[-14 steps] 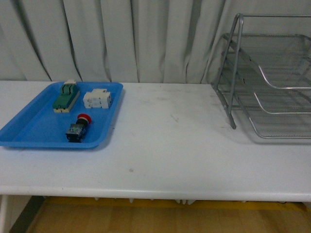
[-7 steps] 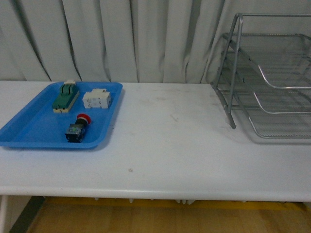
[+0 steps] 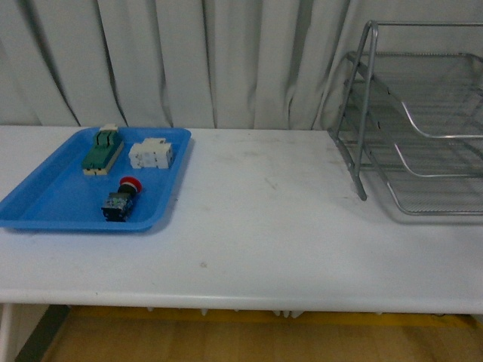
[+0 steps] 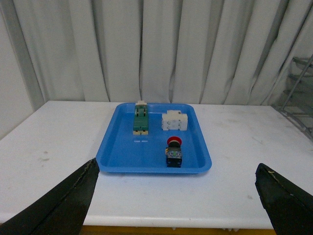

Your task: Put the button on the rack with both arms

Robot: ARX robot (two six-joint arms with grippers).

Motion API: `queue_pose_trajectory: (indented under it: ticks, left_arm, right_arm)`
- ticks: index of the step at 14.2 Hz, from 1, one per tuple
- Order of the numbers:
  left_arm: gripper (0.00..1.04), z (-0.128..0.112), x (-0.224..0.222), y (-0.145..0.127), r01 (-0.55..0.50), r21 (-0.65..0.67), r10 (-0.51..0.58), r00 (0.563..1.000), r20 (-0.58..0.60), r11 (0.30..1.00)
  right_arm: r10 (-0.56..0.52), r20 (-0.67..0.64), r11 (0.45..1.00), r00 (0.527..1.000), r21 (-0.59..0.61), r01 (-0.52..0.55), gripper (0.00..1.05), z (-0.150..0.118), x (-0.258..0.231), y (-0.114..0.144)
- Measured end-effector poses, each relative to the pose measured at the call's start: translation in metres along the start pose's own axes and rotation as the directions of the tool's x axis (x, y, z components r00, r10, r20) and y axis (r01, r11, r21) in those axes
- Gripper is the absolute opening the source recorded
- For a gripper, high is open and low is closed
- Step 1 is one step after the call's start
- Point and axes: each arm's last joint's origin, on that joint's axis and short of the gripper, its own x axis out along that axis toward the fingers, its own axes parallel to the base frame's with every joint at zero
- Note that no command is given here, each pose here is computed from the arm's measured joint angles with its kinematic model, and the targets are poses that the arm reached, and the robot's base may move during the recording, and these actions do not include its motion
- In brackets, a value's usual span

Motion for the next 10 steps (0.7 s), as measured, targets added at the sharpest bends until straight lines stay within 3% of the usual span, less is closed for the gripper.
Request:
queue_pose_trajectory:
  ticks: [4, 10]
  left_arm:
    - [0.98, 0.0, 0.0, 0.0, 0.0, 0.0, 0.0, 1.0, 0.0, 1.0]
    - [0.98, 0.0, 0.0, 0.0, 0.0, 0.0, 0.0, 1.0, 0.0, 1.0]
  right_arm:
    - [-0.02, -0.056, 0.999, 0.998, 0.04, 0.022, 0.98, -0.024, 0.017, -0.017]
    - [-0.026, -0.099, 0.999, 0.995, 0.03, 0.029, 0.98, -0.035, 0.031, -0.022]
